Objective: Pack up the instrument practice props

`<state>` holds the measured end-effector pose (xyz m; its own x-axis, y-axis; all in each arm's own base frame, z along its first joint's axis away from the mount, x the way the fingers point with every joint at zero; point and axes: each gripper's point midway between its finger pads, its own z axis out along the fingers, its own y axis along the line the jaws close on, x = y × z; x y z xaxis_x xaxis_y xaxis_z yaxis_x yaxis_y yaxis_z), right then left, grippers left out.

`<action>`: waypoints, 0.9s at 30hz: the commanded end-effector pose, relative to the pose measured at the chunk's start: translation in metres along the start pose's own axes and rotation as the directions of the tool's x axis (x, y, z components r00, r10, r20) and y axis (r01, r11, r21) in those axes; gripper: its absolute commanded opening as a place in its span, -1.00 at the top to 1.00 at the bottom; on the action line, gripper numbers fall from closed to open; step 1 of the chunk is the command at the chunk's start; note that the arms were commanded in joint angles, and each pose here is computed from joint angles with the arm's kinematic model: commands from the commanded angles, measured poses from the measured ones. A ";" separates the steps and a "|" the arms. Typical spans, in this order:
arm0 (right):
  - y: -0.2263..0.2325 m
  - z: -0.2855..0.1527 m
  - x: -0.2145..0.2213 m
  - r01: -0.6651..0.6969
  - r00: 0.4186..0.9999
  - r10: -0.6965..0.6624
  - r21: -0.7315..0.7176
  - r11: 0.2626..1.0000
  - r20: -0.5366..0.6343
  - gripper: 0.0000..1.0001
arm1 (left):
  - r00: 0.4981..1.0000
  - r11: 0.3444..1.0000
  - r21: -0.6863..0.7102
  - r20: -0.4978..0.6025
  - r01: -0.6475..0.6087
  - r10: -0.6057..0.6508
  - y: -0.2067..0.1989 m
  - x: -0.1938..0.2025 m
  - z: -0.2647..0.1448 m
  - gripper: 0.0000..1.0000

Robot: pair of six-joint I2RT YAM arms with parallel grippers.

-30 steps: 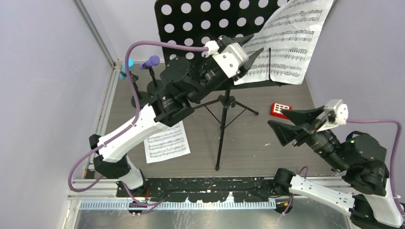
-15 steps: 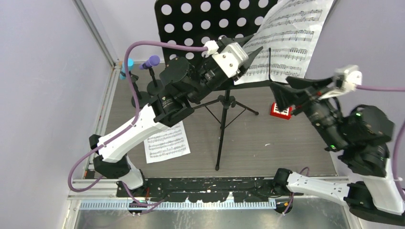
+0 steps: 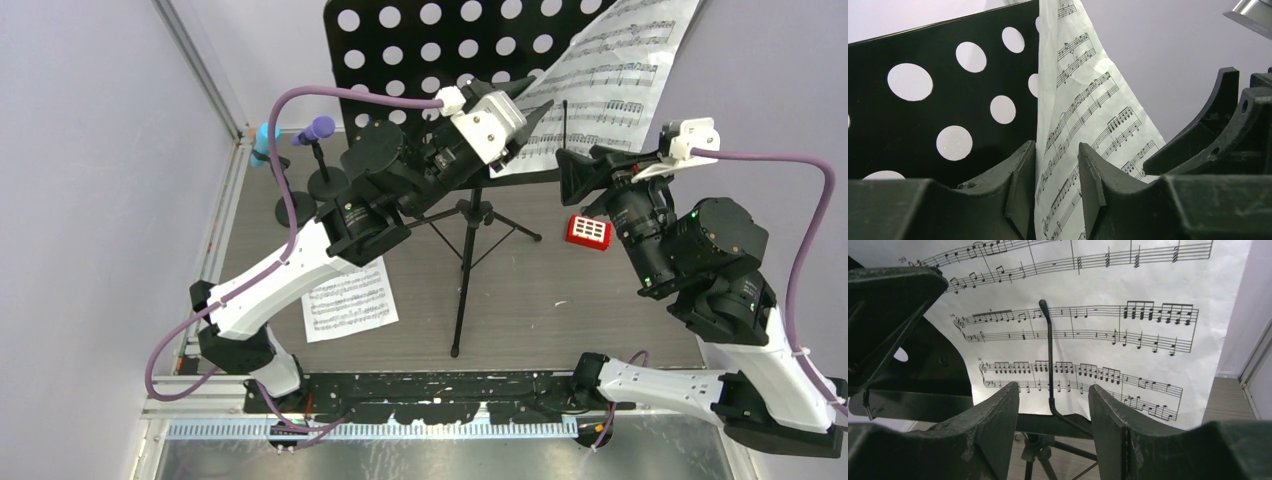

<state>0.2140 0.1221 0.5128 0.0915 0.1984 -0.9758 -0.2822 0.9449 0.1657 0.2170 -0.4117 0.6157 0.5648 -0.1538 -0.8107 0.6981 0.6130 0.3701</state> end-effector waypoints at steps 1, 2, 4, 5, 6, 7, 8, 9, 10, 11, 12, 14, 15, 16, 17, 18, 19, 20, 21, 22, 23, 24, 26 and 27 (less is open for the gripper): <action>0.000 0.008 -0.009 -0.006 0.999 0.005 0.034 0.999 0.038 -0.15 | 0.999 0.999 -0.032 0.045 -0.007 0.008 0.011 -0.020 -0.002 0.23; 0.002 0.009 -0.008 -0.002 0.999 0.001 0.034 0.999 0.034 -0.15 | 0.999 0.999 -0.032 0.044 -0.006 0.008 0.011 -0.019 -0.002 0.23; 0.005 0.012 -0.005 0.004 1.000 -0.005 0.028 1.000 0.027 -0.14 | 0.999 0.999 -0.032 0.045 -0.005 0.007 0.010 -0.020 -0.003 0.23; 0.007 0.013 -0.004 0.007 1.000 -0.007 0.026 1.000 0.024 -0.13 | 0.999 0.999 -0.032 0.044 -0.005 0.007 0.010 -0.020 -0.003 0.23; 0.008 0.015 -0.003 0.006 1.000 -0.007 0.026 1.000 0.024 -0.12 | 0.999 0.999 -0.033 0.045 -0.006 0.007 0.011 -0.020 -0.003 0.23; 0.009 0.016 -0.003 0.008 1.000 -0.009 0.027 1.000 0.023 -0.11 | 0.999 0.999 -0.032 0.044 -0.007 0.008 0.011 -0.020 -0.003 0.23; 0.010 0.017 -0.002 0.009 1.000 -0.010 0.028 1.000 0.022 -0.10 | 0.999 0.999 -0.032 0.044 -0.008 0.010 0.011 -0.020 -0.003 0.23; 0.010 0.018 -0.002 0.011 1.000 -0.012 0.034 0.999 0.021 -0.09 | 0.999 0.999 -0.033 0.044 -0.007 0.008 0.011 -0.020 -0.003 0.23; 0.010 0.019 -0.001 0.012 1.000 -0.012 0.041 0.999 0.020 -0.07 | 0.999 0.999 -0.032 0.043 -0.007 0.008 0.010 -0.019 -0.003 0.23; 0.009 0.020 -0.001 0.012 1.000 -0.013 0.048 0.999 0.021 -0.06 | 0.999 0.999 -0.033 0.044 -0.006 0.008 0.011 -0.020 -0.004 0.23; 0.008 0.020 -0.001 0.016 1.000 -0.018 0.057 0.998 0.021 -0.05 | 0.999 0.999 -0.032 0.044 -0.006 0.008 0.011 -0.020 -0.004 0.24; 0.006 0.021 0.000 0.027 0.999 -0.029 0.069 0.997 0.019 0.00 | 0.999 1.000 -0.029 0.043 -0.006 0.007 0.010 -0.020 -0.004 0.24; 0.006 0.022 0.002 0.033 0.999 -0.035 0.074 0.997 0.016 0.03 | 0.999 1.000 -0.030 0.043 -0.007 0.008 0.010 -0.020 -0.005 0.24; 0.005 0.023 0.002 0.039 0.999 -0.040 0.081 0.996 0.014 0.07 | 0.999 0.999 -0.031 0.043 -0.007 0.009 0.011 -0.020 -0.005 0.25; 0.005 0.023 0.003 0.044 0.999 -0.045 0.087 0.995 0.012 0.11 | 0.999 0.999 -0.031 0.042 -0.008 0.010 0.011 -0.020 -0.005 0.25; 0.004 0.024 0.005 0.048 0.999 -0.049 0.091 0.995 0.010 0.16 | 0.999 0.999 -0.032 0.042 -0.009 0.010 0.011 -0.020 -0.005 0.26; 0.003 0.023 0.005 0.048 0.999 -0.050 0.095 0.994 0.012 0.21 | 0.999 0.999 -0.032 0.043 -0.008 0.009 0.011 -0.020 -0.005 0.27; 0.003 0.023 0.006 0.048 0.999 -0.050 0.097 0.994 0.013 0.26 | 0.999 0.999 -0.034 0.044 -0.007 0.009 0.012 -0.021 -0.006 0.28; 0.002 0.023 0.005 0.046 0.999 -0.047 0.098 0.994 0.018 0.33 | 0.999 0.999 -0.034 0.043 -0.008 0.009 0.012 -0.020 -0.005 0.29; 0.002 0.023 0.005 0.042 0.999 -0.045 0.100 0.994 0.021 0.39 | 0.999 0.999 -0.036 0.045 -0.008 0.009 0.012 -0.021 -0.006 0.30; 0.000 0.022 0.004 0.039 0.999 -0.041 0.102 0.994 0.025 0.45 | 0.999 0.999 -0.035 0.044 -0.008 0.009 0.012 -0.021 -0.005 0.31; 0.000 0.021 0.004 0.038 0.999 -0.041 0.104 0.994 0.026 0.53 | 0.999 0.999 -0.035 0.044 -0.008 0.010 0.012 -0.020 -0.005 0.32; -0.002 0.020 0.004 0.035 0.999 -0.039 0.109 0.993 0.032 0.72 | 0.999 0.999 -0.036 0.045 -0.007 0.009 0.012 -0.021 -0.005 0.34; -0.003 0.020 0.003 0.034 0.999 -0.038 0.116 0.993 0.034 0.82 | 0.999 0.999 -0.036 0.043 -0.007 0.009 0.012 -0.020 -0.005 0.34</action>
<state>0.2367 0.1319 0.4988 0.0947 0.1131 -0.9891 -0.1800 0.9791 0.0947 0.2169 -0.4118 0.6156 0.5666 -0.1518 -0.8099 0.6966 0.6133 0.3723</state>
